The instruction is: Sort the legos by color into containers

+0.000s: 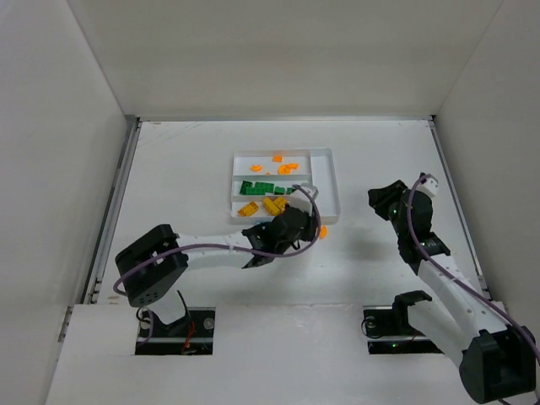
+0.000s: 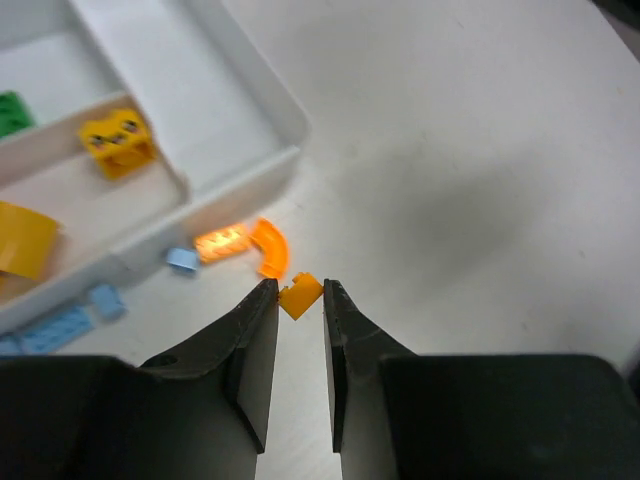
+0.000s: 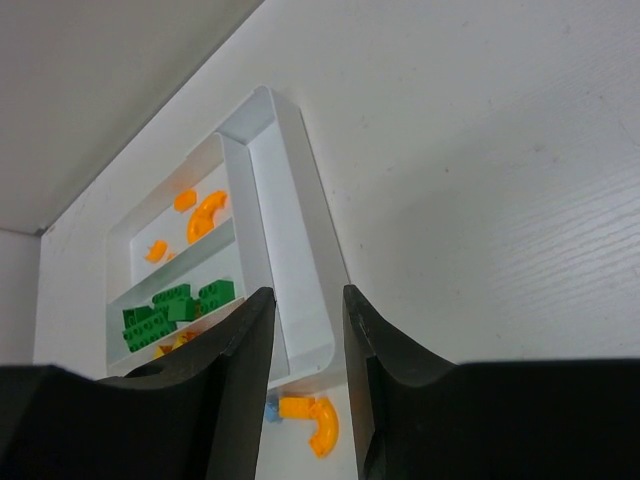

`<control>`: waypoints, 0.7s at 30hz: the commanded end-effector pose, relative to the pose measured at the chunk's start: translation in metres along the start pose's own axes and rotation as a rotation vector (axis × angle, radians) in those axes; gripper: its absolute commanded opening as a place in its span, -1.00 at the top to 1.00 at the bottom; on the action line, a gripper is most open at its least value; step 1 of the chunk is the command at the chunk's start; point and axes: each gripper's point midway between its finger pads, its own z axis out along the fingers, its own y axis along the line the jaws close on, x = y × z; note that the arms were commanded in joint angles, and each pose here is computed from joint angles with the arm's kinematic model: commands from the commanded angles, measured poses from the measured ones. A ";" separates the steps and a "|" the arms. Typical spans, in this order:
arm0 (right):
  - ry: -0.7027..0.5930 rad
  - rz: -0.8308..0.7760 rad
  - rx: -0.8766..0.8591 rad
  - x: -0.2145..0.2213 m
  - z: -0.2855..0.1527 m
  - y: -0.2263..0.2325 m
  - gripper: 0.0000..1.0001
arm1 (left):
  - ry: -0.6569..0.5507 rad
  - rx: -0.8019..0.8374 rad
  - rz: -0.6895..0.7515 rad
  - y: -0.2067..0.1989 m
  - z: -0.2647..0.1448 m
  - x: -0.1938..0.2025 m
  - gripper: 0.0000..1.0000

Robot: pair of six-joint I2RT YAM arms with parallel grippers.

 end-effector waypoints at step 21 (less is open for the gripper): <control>0.267 -0.200 -0.014 0.124 -0.007 0.013 0.06 | -0.220 -0.512 -0.318 0.273 0.096 -0.117 0.68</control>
